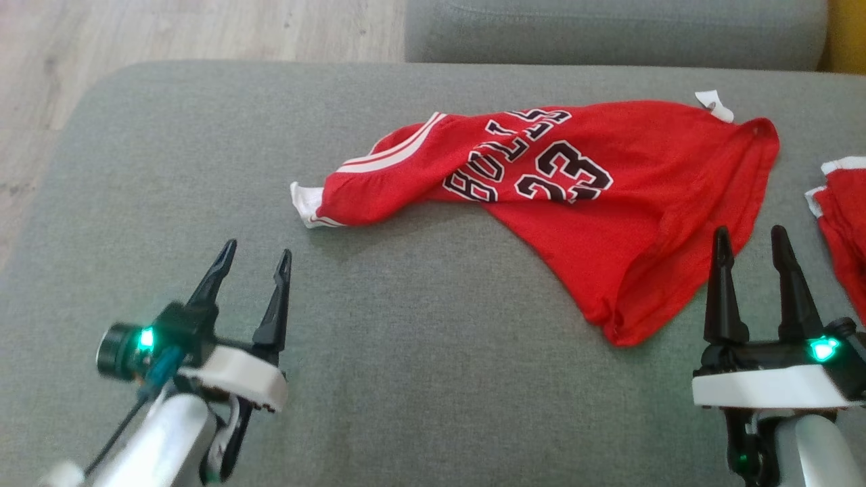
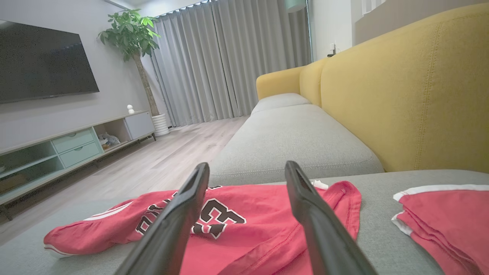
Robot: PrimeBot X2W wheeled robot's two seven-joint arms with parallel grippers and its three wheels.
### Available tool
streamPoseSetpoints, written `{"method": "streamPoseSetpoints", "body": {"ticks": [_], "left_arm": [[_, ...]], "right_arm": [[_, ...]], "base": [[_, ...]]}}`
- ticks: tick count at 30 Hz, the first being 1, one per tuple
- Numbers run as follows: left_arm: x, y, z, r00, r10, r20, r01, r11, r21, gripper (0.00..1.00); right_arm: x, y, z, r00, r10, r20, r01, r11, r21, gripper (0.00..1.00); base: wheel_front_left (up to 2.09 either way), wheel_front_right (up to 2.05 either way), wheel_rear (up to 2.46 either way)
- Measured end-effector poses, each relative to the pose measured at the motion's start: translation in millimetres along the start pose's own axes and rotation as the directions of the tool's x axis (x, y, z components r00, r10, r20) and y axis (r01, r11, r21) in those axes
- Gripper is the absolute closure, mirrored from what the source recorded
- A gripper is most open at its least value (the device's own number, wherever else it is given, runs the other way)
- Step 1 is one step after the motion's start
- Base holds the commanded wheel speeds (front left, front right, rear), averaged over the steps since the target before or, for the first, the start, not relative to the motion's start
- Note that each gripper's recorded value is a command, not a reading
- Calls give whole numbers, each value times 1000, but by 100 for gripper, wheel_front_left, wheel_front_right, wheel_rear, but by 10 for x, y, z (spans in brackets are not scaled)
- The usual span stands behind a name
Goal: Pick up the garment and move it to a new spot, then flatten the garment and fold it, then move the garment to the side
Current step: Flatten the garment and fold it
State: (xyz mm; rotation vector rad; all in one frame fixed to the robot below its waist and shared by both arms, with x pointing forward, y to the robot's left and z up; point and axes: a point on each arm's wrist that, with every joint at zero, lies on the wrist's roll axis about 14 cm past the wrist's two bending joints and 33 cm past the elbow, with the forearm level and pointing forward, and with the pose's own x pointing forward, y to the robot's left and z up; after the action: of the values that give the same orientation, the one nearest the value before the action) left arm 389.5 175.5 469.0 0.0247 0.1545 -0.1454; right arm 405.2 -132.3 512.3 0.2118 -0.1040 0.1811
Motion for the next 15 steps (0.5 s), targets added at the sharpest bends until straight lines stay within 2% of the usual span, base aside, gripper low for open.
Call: {"method": "streamPoseSetpoints", "body": {"ticks": [3, 5, 10, 15], "left_arm": [[110, -64, -83, 995, -82, -61, 87, 993, 84, 0], [204, -118, -112, 983, -151, -101, 166, 972, 165, 0], [446, -89, -300, 934, -237, -268, 326, 872, 365, 0], [679, -47, -423, 901, -255, -351, 399, 805, 439, 0]], "right_arm": [[-1, -32, -43, 1000, -8, -12, 8, 1000, -4, 0], [0, -61, -77, 1000, -16, -21, 16, 1000, -5, 0], [3, -127, -201, 998, -33, -54, 33, 999, -5, 0], [25, -216, -281, 996, -56, -72, 55, 998, -7, 0]], "base": [[0, 0, 0], [0, 0, 0], [0, 0, 0], [0, 0, 0]]}}
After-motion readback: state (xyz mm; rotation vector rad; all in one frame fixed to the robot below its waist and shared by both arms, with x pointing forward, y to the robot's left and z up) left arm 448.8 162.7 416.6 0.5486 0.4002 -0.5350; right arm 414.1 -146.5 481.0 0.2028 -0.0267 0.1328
